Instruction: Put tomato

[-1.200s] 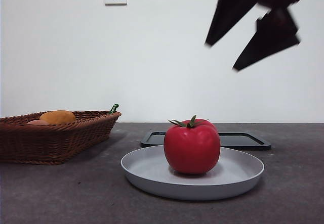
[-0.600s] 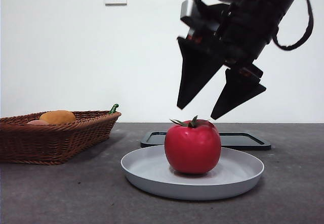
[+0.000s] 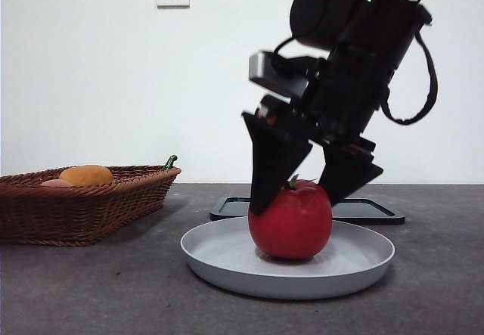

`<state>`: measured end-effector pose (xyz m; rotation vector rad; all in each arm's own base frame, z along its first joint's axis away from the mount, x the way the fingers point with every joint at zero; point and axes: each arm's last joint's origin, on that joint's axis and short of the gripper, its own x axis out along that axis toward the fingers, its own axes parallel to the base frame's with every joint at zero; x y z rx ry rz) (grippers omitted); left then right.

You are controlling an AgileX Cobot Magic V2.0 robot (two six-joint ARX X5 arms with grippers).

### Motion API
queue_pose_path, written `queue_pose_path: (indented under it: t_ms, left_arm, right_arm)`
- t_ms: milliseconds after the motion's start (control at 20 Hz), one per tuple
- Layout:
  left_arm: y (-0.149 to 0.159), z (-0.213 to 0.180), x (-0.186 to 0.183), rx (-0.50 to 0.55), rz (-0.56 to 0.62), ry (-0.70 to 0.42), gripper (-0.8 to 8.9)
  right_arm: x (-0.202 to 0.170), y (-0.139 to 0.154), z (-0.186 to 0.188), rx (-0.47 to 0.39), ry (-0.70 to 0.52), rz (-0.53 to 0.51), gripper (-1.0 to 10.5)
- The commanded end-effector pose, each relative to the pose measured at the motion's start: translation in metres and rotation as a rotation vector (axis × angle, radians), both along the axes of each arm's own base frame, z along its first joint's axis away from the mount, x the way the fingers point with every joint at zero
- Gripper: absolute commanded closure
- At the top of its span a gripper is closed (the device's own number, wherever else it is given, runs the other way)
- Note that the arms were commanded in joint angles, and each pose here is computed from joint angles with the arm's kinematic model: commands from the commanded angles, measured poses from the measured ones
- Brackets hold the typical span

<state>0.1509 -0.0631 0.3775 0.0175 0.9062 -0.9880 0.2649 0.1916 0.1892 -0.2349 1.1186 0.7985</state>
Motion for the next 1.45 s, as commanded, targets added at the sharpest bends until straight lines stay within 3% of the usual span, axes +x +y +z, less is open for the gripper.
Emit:
queue_pose_path:
  t_ms: [50,150,350,500,700,1050,1450]
  left_arm:
    - [-0.001,0.002,0.001,-0.006,-0.021,-0.019,2.86]
    - [-0.001,0.002,0.001,-0.006,-0.021,-0.019,2.86]
    - [-0.001,0.002,0.001,-0.006,-0.021,-0.019,2.86]
    - [-0.001,0.002,0.001,-0.006,-0.02,-0.019,2.86]
    - [-0.001,0.002,0.001,-0.006,-0.021,-0.019,2.86]
    - [-0.001,0.002,0.001,-0.006,-0.021,-0.019,2.86]
    - [-0.001,0.002,0.001,-0.006,-0.021,-0.018,2.86]
  right_arm:
    - [0.004,0.007,-0.006,-0.007,0.009,0.001,4.6]
    - [0.003,0.007,-0.006,-0.01,0.012,0.002,4.8]
    - [0.002,0.008,-0.006,-0.009,0.02,0.007,7.1]
    - [0.003,0.008,-0.001,-0.014,0.025,0.006,7.1]
    - [0.01,0.013,0.033,0.004,-0.003,0.005,7.1]
    - [0.044,0.007,0.09,0.056,-0.22,-0.094,7.1]
    - [0.114,-0.028,0.072,0.068,-0.273,-0.246,7.2]
